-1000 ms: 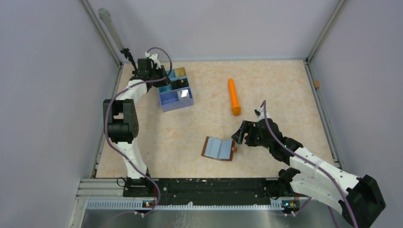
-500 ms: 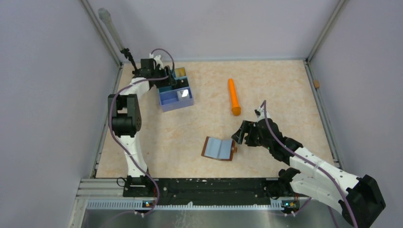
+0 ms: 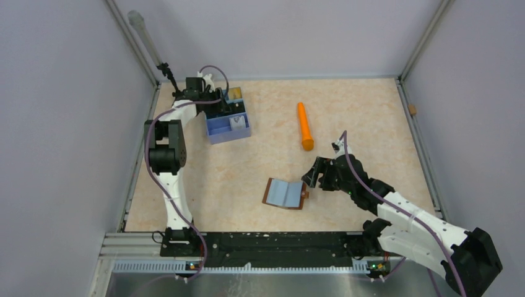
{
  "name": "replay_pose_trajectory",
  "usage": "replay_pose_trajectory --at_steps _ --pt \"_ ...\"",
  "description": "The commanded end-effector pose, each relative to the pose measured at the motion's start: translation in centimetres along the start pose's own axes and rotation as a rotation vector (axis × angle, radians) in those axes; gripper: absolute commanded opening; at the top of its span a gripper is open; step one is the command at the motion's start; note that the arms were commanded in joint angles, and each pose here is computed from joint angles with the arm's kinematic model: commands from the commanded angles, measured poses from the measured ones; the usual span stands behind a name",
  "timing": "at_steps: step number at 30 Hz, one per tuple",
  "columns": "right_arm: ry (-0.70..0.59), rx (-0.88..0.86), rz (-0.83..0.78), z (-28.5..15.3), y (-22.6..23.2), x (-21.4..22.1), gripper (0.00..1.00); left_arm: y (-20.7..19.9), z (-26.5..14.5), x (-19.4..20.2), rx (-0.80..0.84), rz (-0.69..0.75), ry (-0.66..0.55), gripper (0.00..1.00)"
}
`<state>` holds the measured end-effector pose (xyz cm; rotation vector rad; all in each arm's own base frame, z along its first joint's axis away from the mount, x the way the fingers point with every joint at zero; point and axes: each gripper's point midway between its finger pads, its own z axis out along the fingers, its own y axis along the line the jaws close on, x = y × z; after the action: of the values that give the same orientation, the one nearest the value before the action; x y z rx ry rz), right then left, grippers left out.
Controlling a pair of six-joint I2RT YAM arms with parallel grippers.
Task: Put the credit cards into the card holder
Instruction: Pick up the credit card from the storage box.
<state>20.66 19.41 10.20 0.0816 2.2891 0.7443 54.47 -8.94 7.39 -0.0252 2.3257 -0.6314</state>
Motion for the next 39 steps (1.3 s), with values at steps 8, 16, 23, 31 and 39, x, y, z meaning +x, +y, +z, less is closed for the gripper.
replay_pose_trajectory --at_steps 8,16,23,31,39 --pt "-0.029 -0.018 0.014 -0.3 0.5 -0.9 0.73 -0.4 -0.2 -2.7 0.006 0.011 -0.066 0.32" --pt "-0.031 -0.020 0.014 -0.3 0.6 -1.0 0.73 -0.6 -2.5 -3.5 -0.008 0.037 -0.123 0.12" --pt "-0.031 -0.022 0.016 -0.4 0.6 -1.0 0.73 -1.2 -4.6 -4.5 0.011 0.064 -0.171 0.00" --pt "-0.037 -0.021 0.013 -0.5 0.7 -1.2 0.73 -3.8 -7.6 -6.8 0.062 0.114 -0.269 0.00" --pt "-0.061 -0.014 -0.011 -1.2 1.0 -2.2 0.73 -7.4 -12.9 -9.9 0.108 0.180 -0.416 0.00"
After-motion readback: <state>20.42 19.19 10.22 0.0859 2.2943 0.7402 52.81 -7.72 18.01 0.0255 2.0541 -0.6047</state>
